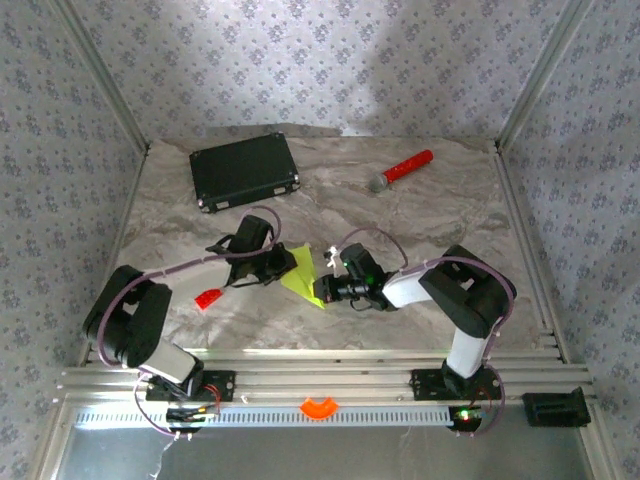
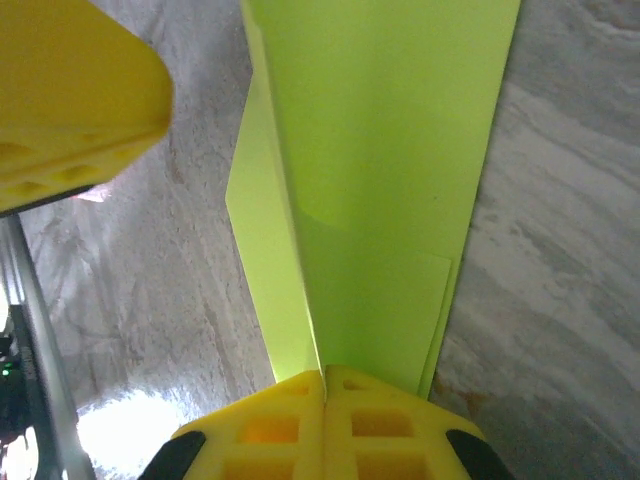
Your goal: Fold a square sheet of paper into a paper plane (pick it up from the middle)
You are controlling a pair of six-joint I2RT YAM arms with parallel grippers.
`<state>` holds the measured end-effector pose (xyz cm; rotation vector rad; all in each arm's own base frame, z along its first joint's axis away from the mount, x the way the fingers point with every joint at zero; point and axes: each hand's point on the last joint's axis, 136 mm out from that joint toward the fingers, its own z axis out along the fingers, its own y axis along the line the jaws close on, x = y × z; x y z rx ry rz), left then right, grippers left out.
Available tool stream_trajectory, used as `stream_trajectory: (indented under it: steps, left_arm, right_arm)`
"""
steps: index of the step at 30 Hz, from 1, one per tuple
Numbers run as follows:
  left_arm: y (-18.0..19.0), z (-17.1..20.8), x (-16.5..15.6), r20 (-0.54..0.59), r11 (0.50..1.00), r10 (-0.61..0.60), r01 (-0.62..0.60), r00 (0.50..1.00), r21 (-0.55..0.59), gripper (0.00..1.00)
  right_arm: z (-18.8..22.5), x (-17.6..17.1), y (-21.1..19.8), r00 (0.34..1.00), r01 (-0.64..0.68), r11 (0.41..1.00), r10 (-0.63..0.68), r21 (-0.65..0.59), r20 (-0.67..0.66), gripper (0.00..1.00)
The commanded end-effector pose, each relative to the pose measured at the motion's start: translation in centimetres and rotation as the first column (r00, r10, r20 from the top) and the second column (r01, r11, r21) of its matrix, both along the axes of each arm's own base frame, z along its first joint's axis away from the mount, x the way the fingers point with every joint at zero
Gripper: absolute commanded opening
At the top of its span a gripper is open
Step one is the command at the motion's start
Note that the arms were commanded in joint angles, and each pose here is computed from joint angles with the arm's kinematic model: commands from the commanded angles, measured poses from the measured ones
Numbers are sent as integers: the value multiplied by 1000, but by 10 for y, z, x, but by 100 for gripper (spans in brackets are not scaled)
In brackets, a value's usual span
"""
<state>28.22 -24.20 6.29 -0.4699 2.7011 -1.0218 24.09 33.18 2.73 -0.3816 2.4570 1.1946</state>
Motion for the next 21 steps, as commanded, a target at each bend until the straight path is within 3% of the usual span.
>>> stream_trajectory:
  steps: [1,12,21]
  left_arm:
    - [-16,13,11,24,997,-34,36,999,-71,12]
    - [-29,11,21,31,992,-62,65,998,-105,9]
    - [-34,-3,25,17,992,-71,72,997,-105,8]
  right_arm:
    - [-17,-12,-10,992,26,999,-23,19,-122,1]
    - [-21,-13,-13,963,34,996,-10,86,-269,1]
    - [-25,-13,-16,940,34,998,-13,56,-342,0]
